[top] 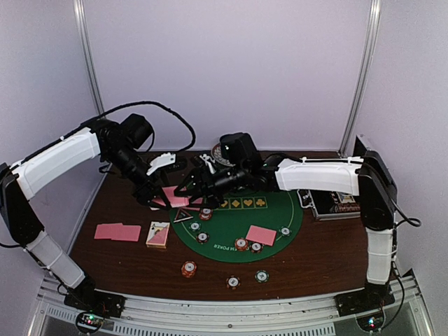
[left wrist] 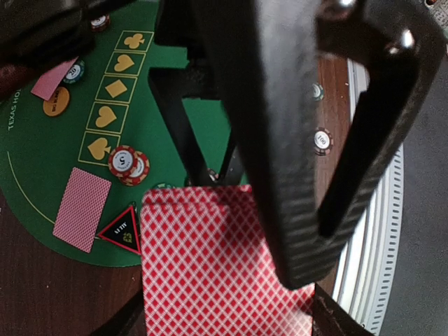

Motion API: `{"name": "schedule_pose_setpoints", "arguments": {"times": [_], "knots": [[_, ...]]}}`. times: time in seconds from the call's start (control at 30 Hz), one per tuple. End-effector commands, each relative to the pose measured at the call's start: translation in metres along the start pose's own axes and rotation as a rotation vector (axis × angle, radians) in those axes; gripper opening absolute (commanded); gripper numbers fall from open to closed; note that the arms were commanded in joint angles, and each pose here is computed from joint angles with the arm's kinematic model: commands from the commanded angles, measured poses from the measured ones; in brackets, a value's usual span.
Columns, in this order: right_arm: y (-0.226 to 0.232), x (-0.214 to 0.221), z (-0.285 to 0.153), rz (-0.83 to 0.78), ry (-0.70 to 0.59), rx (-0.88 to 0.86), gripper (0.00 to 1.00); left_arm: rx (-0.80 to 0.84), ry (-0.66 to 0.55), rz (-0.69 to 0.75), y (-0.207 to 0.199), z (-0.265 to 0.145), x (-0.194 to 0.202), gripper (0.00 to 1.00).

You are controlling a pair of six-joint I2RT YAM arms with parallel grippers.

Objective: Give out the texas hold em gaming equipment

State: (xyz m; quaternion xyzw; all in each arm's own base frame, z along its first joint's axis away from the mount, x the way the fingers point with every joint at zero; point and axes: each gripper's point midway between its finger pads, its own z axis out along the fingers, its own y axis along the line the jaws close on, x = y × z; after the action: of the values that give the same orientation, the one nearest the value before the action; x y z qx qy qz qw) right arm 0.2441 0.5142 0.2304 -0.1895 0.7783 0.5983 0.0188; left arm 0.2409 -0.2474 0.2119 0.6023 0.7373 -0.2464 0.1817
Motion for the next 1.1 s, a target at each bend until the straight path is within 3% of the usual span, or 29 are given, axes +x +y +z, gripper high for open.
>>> {"name": "schedule_pose_setpoints", "arguments": {"times": [0.0,0.53,0.87,1.07], "knots": [[0.006,-0.004,0.011,-0.004,0.018,-0.034,0.75,-0.004,-0.054,0.024,0.002,-0.009,-0.016,0.0],[-0.01,-0.011,0.036,0.059,0.044,-0.083,0.73,-0.001,-0.051,0.024,0.001,-0.007,-0.014,0.0],[-0.038,-0.007,0.006,0.089,0.027,0.019,0.64,-0.007,-0.048,0.029,0.0,-0.008,-0.013,0.0],[-0.028,-0.006,-0.009,0.071,0.016,0.031,0.6,-0.002,-0.048,0.027,0.0,-0.008,-0.012,0.0]]}}
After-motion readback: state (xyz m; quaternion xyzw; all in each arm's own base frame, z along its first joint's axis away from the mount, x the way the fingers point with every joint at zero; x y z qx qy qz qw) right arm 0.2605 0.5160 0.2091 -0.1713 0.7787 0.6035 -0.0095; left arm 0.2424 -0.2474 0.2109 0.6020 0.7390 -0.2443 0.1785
